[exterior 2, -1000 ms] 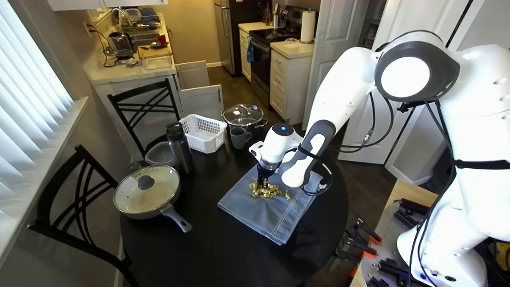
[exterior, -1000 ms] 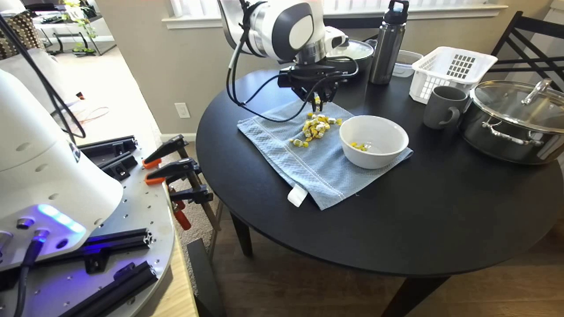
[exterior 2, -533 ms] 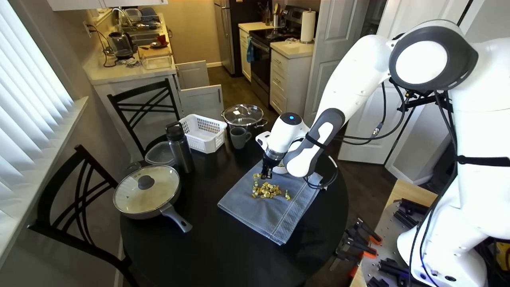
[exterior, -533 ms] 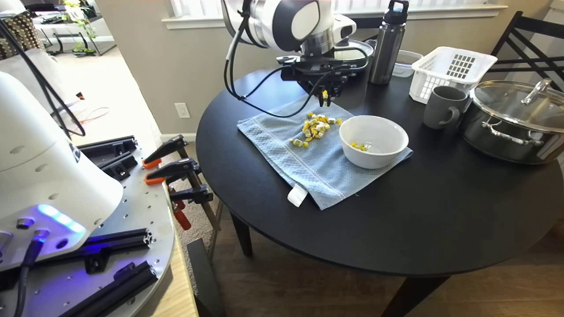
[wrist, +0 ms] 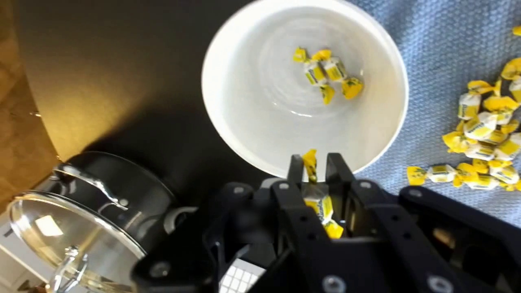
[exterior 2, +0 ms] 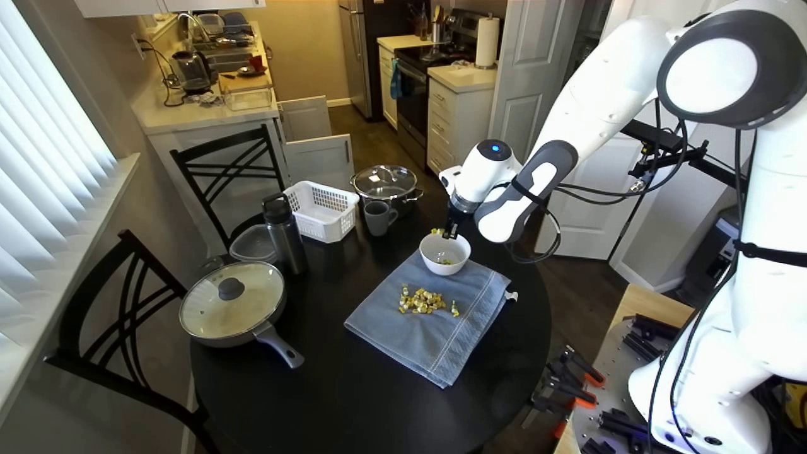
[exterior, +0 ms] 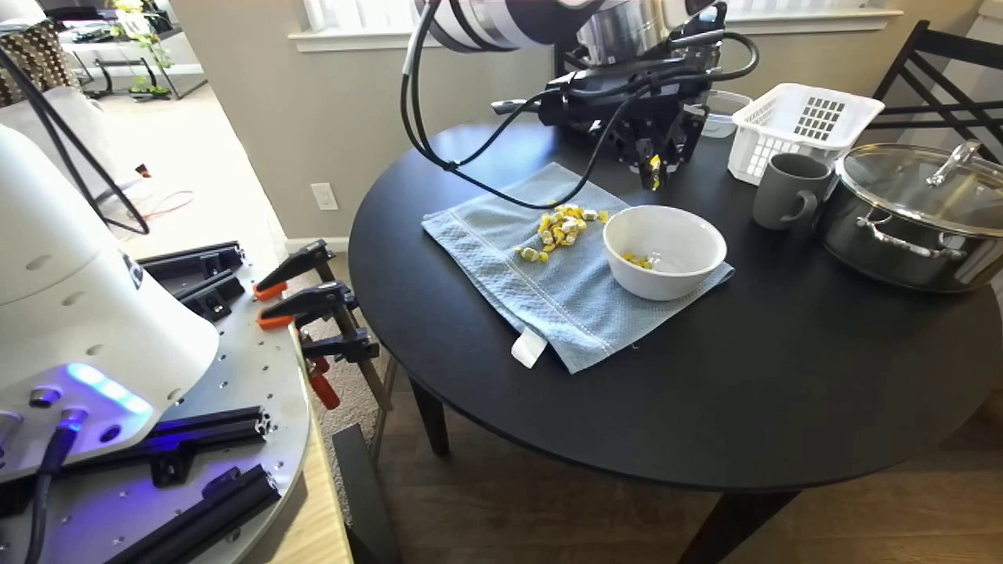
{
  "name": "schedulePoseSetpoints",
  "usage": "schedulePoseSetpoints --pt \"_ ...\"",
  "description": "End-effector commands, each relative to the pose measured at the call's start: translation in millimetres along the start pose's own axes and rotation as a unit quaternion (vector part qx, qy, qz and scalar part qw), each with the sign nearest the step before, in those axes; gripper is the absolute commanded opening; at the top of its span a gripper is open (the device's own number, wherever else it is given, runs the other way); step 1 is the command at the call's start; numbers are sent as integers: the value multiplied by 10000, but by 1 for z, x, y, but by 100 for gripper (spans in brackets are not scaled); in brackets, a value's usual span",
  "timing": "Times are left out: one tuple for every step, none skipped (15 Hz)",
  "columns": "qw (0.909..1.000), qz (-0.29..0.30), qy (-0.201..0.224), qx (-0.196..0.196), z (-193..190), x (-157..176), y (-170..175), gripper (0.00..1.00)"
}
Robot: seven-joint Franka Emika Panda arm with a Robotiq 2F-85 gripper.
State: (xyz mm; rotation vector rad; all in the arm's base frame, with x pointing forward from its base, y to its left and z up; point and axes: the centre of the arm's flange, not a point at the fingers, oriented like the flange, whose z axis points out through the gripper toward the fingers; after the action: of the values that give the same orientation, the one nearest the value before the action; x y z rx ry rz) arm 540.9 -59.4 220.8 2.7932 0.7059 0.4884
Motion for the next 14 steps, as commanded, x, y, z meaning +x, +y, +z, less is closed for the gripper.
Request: schedulePoseSetpoints --pt "9994 183 -231 -157 -7 -13 -5 44" --pt "9993 175 -277 -169 -6 -14 -7 45" --pt "9993 155 -288 -170 -3 -12 -12 51" --pt "9994 131 -279 -156 -4 -11 -16 56" --pt "9997 77 -223 -90 -5 -6 -25 63" --pt "9999 -13 -150 31 -6 -2 -33 69" --pt "9996 -165 -71 221 -7 4 -44 77" --pt "9987 -316 13 389 -8 10 -56 82" --pt "9972 -482 53 569 -8 16 -71 88" --pt "9954 -634 48 714 -3 23 -89 95" --pt "9935 -745 4 865 2 29 -105 98" --pt "9916 -833 -48 992 8 33 -117 100" --pt "9892 -894 -139 1150 16 35 -127 100" --pt "9873 -913 -229 1277 23 36 -134 100"
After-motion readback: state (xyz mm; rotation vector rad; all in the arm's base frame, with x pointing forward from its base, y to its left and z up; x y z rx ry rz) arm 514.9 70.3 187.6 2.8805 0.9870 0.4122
